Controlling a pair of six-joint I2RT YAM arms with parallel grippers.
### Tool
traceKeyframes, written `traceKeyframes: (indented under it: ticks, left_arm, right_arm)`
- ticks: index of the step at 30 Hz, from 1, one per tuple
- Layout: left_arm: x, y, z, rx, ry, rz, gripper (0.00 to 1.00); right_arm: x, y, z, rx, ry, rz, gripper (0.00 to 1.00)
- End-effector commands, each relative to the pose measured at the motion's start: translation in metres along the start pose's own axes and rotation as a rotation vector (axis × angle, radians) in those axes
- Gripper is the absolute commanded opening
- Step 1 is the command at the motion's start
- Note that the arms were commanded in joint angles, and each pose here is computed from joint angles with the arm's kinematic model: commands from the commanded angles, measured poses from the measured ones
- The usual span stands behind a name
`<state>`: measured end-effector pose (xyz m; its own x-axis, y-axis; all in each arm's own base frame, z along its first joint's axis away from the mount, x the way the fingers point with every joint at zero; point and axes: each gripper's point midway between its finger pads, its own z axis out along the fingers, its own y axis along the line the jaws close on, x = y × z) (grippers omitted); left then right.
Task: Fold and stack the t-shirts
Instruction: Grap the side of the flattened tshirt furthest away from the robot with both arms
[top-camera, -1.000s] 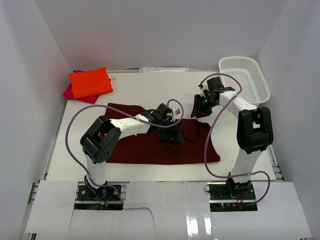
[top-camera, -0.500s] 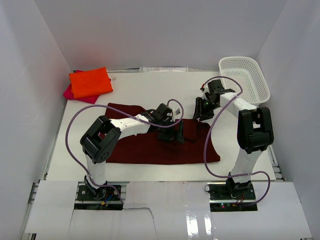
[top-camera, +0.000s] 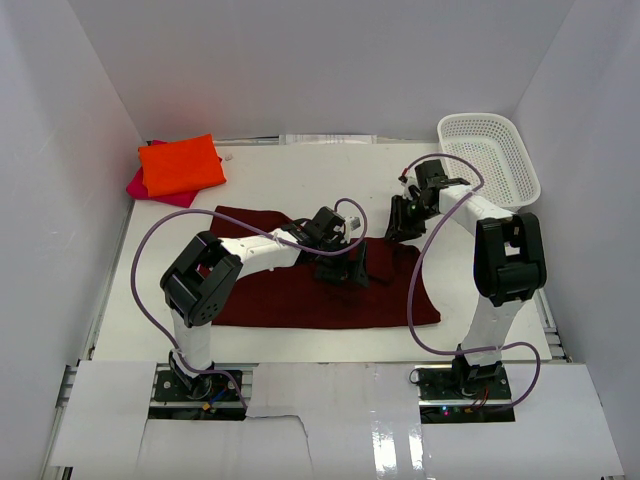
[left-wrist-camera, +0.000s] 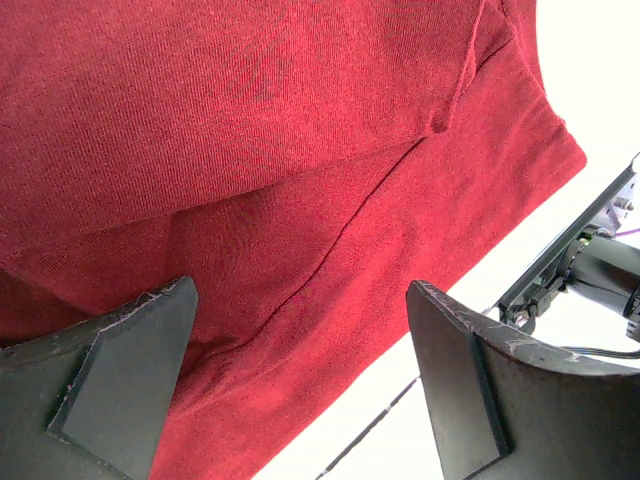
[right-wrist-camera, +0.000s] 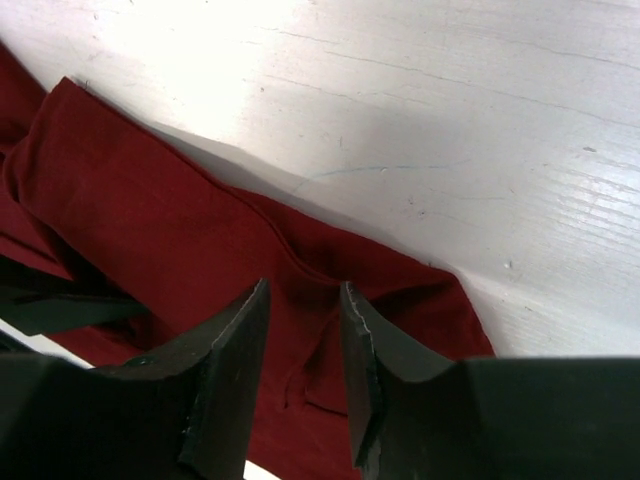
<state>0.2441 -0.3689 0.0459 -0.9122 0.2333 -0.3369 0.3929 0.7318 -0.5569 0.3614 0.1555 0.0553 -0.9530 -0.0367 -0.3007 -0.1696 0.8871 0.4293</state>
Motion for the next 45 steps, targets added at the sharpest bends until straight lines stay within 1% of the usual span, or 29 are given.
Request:
traceKeyframes:
  ticks: [1, 3, 4, 6, 7, 8, 13, 16, 17, 20, 21, 23, 24, 25, 27, 28, 29, 30, 33, 36, 37, 38, 40, 41, 45]
  left_arm:
    - [0.013, 0.015, 0.003, -0.051, 0.043, -0.017, 0.98]
    - [0.013, 0.015, 0.002, -0.051, 0.043, -0.017, 0.98]
    - [0.013, 0.015, 0.002, -0.051, 0.043, -0.017, 0.98]
    - [0.012, 0.015, 0.002, -0.052, 0.042, -0.018, 0.98]
    - [0.013, 0.015, 0.002, -0.053, 0.042, -0.017, 0.98]
    - [0.013, 0.015, 0.003, -0.053, 0.044, -0.018, 0.98]
    - [0.014, 0.016, 0.003, -0.052, 0.048, -0.019, 0.98]
    - [0.014, 0.015, 0.004, -0.051, 0.048, -0.021, 0.98]
    - [0.014, 0.015, 0.004, -0.047, 0.047, -0.021, 0.98]
    - [0.014, 0.014, 0.003, -0.045, 0.048, -0.020, 0.98]
    - [0.014, 0.014, 0.003, -0.045, 0.047, -0.019, 0.98]
    - [0.015, 0.014, 0.002, -0.044, 0.049, -0.018, 0.98]
    - [0.015, 0.014, 0.002, -0.045, 0.050, -0.019, 0.98]
    - [0.015, 0.014, 0.003, -0.046, 0.051, -0.019, 0.98]
    - [0.015, 0.014, 0.003, -0.044, 0.052, -0.021, 0.98]
    - [0.015, 0.014, 0.003, -0.045, 0.053, -0.021, 0.98]
    - [0.016, 0.015, 0.003, -0.045, 0.057, -0.023, 0.98]
    - [0.016, 0.015, 0.003, -0.045, 0.057, -0.023, 0.98]
    - [0.018, 0.016, 0.005, -0.047, 0.065, -0.026, 0.98]
    - [0.017, 0.015, 0.006, -0.043, 0.071, -0.023, 0.98]
    - [0.016, 0.013, 0.006, -0.036, 0.074, -0.021, 0.98]
    - [0.017, 0.012, 0.005, -0.032, 0.076, -0.021, 0.98]
    - [0.016, 0.010, 0.005, -0.023, 0.078, -0.017, 0.98]
    - [0.016, 0.008, 0.004, -0.015, 0.082, -0.016, 0.98]
    - [0.017, 0.000, 0.001, 0.023, 0.096, -0.002, 0.98]
  right_arm:
    - [0.002, 0.004, 0.005, -0.041, 0.008, 0.004, 0.39]
    - [0.002, 0.006, 0.005, -0.056, 0.008, 0.006, 0.37]
    - [0.000, 0.007, 0.005, -0.061, 0.004, 0.007, 0.33]
    - [-0.001, 0.008, 0.006, -0.073, 0.004, 0.010, 0.22]
    - [-0.004, 0.009, 0.005, -0.077, -0.004, 0.006, 0.12]
    - [-0.006, 0.009, 0.006, -0.079, -0.004, 0.011, 0.08]
    - [-0.026, 0.016, 0.002, -0.105, -0.042, -0.001, 0.08]
    - [-0.051, 0.015, 0.001, -0.109, -0.081, -0.001, 0.08]
    - [-0.065, 0.016, 0.001, -0.122, -0.099, -0.004, 0.08]
    - [-0.088, 0.008, 0.005, -0.148, -0.123, 0.013, 0.08]
    - [-0.106, 0.011, -0.002, -0.162, -0.161, 0.006, 0.08]
    - [-0.121, 0.003, 0.002, -0.169, -0.177, 0.014, 0.08]
    - [-0.139, 0.005, -0.004, -0.179, -0.214, -0.001, 0.08]
    - [-0.143, -0.005, 0.006, -0.178, -0.205, 0.016, 0.08]
    - [-0.163, -0.012, 0.002, -0.191, -0.241, 0.019, 0.08]
    - [-0.163, -0.021, 0.012, -0.196, -0.225, 0.038, 0.08]
    - [-0.167, -0.024, 0.013, -0.207, -0.233, 0.038, 0.08]
    - [-0.177, -0.026, 0.009, -0.232, -0.261, 0.030, 0.08]
    - [-0.191, -0.039, 0.020, -0.264, -0.297, 0.048, 0.08]
    - [-0.213, -0.040, 0.015, -0.301, -0.342, 0.045, 0.09]
    - [-0.214, -0.045, 0.025, -0.308, -0.335, 0.055, 0.09]
    - [-0.227, -0.041, 0.019, -0.324, -0.366, 0.036, 0.09]
    - [-0.231, -0.038, 0.026, -0.372, -0.370, 0.047, 0.10]
    - [-0.242, -0.052, 0.018, -0.382, -0.422, 0.047, 0.10]
    - [-0.251, -0.048, 0.021, -0.474, -0.463, 0.056, 0.10]
